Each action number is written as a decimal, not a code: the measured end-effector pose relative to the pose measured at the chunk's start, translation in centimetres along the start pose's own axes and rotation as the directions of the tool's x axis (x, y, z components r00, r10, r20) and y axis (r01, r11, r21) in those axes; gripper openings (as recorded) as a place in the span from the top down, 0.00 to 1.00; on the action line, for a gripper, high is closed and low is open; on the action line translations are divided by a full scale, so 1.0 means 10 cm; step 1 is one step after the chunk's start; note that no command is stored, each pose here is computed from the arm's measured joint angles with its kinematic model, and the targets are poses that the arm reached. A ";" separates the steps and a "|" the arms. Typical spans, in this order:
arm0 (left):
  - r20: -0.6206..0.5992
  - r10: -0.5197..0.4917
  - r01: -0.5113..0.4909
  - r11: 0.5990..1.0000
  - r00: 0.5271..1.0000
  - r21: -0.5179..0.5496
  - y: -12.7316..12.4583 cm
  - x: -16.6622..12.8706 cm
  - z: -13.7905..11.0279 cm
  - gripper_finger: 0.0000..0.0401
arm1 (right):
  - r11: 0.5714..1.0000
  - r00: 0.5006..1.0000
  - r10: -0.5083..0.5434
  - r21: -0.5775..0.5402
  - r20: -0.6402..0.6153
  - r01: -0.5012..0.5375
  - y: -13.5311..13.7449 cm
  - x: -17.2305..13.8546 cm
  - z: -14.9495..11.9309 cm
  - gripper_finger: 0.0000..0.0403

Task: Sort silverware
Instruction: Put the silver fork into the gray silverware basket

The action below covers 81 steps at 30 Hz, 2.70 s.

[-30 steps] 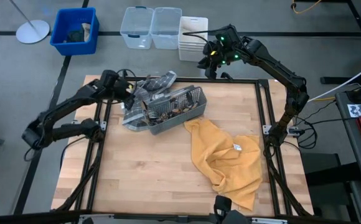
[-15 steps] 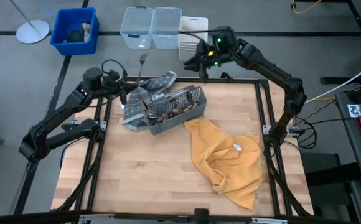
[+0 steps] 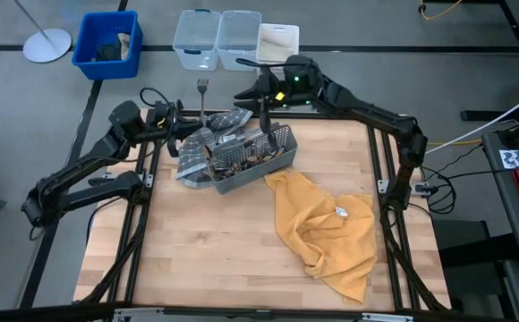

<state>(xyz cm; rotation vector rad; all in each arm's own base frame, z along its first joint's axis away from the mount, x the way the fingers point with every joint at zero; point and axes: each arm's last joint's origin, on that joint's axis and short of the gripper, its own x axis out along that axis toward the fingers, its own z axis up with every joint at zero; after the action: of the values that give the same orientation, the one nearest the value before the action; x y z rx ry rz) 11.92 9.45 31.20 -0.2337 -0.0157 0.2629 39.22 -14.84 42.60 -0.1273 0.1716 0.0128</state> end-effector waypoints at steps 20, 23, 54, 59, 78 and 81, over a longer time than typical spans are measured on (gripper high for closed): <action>-0.037 -0.193 0.197 0.963 0.980 0.182 -0.30 0.10 -0.06 1.00 | 0.992 0.976 0.099 0.057 0.192 -0.112 0.28 0.24 0.14 0.78; -0.038 -0.199 0.203 0.962 0.979 0.181 -0.31 0.10 -0.06 1.00 | 0.989 0.972 0.126 0.047 0.200 -0.138 0.38 0.27 0.15 0.78; -0.088 -0.235 0.248 0.952 0.968 0.183 -0.34 0.20 -0.13 1.00 | 0.984 0.954 0.169 0.012 0.248 -0.178 0.70 0.37 0.23 0.78; -0.119 -0.227 0.245 0.956 0.967 0.164 -0.31 0.27 -0.18 1.00 | 0.985 0.948 0.164 0.003 0.272 -0.171 0.69 0.36 0.25 0.78; -0.141 -0.230 0.250 0.958 0.963 0.141 -0.31 0.29 -0.21 1.00 | 0.996 0.982 0.059 0.057 0.178 -0.070 0.66 0.38 0.17 0.99; -0.142 -0.230 0.247 0.962 0.963 0.120 -0.31 0.29 -0.21 0.98 | 0.996 0.987 0.045 0.070 0.156 -0.057 0.65 0.37 0.16 0.99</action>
<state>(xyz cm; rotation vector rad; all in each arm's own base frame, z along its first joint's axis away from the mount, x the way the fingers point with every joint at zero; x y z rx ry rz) 15.58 6.85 29.83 -0.1097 0.0992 0.0075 42.99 -8.15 42.70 -0.0472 0.0206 0.0673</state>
